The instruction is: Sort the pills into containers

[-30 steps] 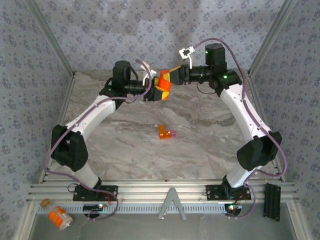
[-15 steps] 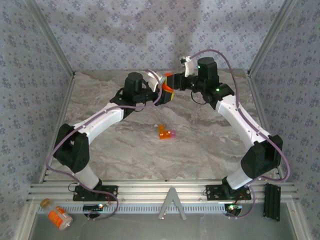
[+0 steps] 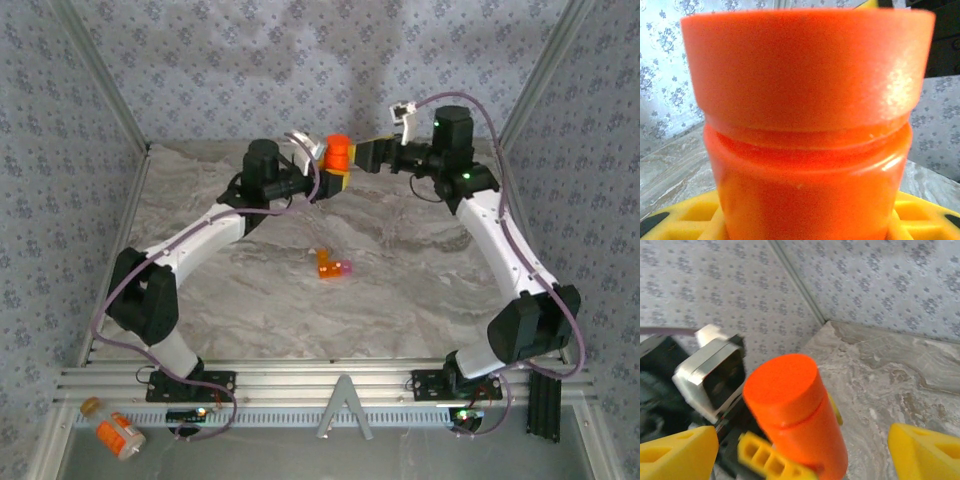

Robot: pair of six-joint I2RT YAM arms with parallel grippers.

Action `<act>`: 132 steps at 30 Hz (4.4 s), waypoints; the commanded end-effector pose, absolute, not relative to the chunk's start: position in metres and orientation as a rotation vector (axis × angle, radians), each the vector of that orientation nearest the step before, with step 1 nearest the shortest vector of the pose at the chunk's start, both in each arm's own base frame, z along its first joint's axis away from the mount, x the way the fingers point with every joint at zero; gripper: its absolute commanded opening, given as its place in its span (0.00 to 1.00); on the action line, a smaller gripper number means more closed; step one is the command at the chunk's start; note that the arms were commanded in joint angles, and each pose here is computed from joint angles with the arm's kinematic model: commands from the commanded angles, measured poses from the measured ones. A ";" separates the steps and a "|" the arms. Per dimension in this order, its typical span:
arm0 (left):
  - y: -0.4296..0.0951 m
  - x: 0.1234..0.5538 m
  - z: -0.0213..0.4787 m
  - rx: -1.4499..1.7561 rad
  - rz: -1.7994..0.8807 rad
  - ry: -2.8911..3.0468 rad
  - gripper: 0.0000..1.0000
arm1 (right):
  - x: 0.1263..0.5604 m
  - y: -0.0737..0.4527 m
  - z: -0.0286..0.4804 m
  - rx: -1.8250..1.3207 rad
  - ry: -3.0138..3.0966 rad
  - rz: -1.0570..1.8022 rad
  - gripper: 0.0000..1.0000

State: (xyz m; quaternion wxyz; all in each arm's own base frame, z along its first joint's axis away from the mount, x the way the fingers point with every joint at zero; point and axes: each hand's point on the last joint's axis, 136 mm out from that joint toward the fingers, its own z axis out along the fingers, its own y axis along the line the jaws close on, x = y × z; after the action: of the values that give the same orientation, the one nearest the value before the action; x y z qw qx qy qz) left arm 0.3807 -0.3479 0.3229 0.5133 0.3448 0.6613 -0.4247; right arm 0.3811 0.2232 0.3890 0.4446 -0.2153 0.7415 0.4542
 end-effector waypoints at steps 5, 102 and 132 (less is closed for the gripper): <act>-0.347 0.332 0.367 1.110 -1.302 1.395 0.00 | 0.354 0.235 0.422 -0.719 1.764 1.231 0.87; -0.360 0.310 0.371 1.247 -1.269 1.380 0.00 | 0.337 0.264 0.427 -0.836 1.795 1.242 0.83; -0.363 0.342 0.371 1.031 -1.044 1.423 0.00 | 0.354 0.275 0.371 -0.595 1.881 1.021 0.41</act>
State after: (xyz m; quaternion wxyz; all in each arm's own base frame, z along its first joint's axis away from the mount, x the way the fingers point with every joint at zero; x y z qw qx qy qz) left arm 0.3317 -0.3650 0.3231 0.4239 0.4519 0.6285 -0.4701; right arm 0.3556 0.2647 0.3877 0.4496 -0.2702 0.7377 0.4250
